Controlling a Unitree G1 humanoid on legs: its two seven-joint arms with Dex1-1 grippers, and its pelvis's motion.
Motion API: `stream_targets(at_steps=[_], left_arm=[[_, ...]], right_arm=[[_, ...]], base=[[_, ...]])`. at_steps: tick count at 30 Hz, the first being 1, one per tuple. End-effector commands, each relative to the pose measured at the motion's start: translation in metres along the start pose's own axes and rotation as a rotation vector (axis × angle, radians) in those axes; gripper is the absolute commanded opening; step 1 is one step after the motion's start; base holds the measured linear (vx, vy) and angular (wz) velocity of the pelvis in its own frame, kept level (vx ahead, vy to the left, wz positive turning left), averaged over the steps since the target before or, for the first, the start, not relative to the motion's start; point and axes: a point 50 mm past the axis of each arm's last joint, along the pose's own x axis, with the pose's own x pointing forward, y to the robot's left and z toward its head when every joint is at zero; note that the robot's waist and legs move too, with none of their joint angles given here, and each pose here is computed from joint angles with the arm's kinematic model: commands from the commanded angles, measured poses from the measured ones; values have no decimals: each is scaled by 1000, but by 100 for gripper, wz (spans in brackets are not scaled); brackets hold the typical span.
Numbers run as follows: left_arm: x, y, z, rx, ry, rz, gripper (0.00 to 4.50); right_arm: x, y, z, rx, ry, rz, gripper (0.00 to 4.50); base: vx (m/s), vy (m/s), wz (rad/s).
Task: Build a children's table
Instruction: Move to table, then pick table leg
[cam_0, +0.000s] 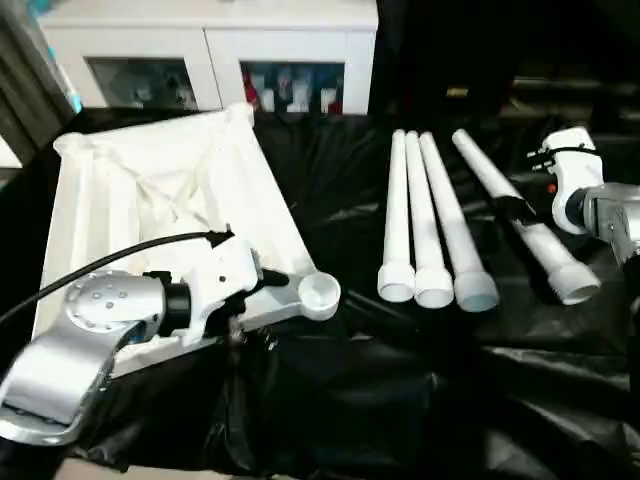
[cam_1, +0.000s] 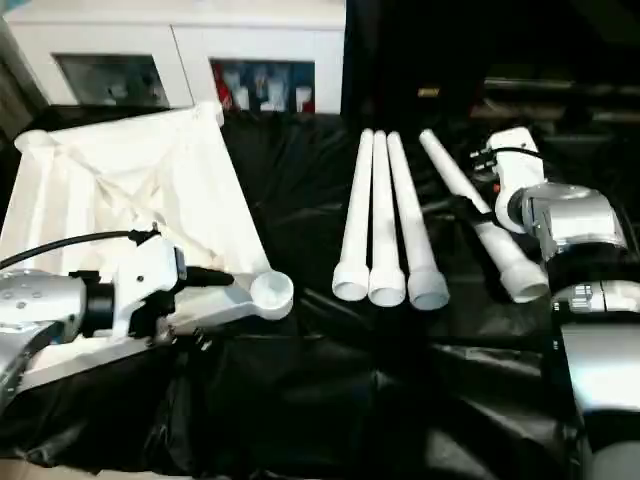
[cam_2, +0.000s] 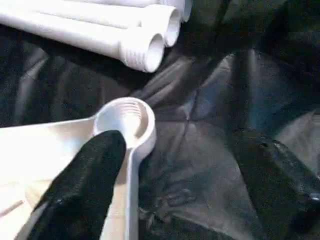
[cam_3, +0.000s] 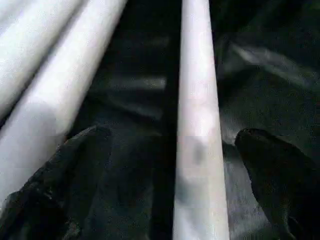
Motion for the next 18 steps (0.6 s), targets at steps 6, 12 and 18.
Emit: stream_targets(at_steps=[6, 12, 18], left_arm=[[-12, -6, 5, 1, 34, -31, 446], [-21, -11, 6, -5, 61, -61, 446], [-25, -8, 12, 5, 65, -62, 450]], right_arm=[[-3, -20, -16, 13, 50, -90, 450], [-4, -23, -28, 77, 84, -85, 450], [-8, -27, -36, 115, 143, -42, 420]], base=[[0, 0, 0], [0, 0, 0], [0, 0, 0]])
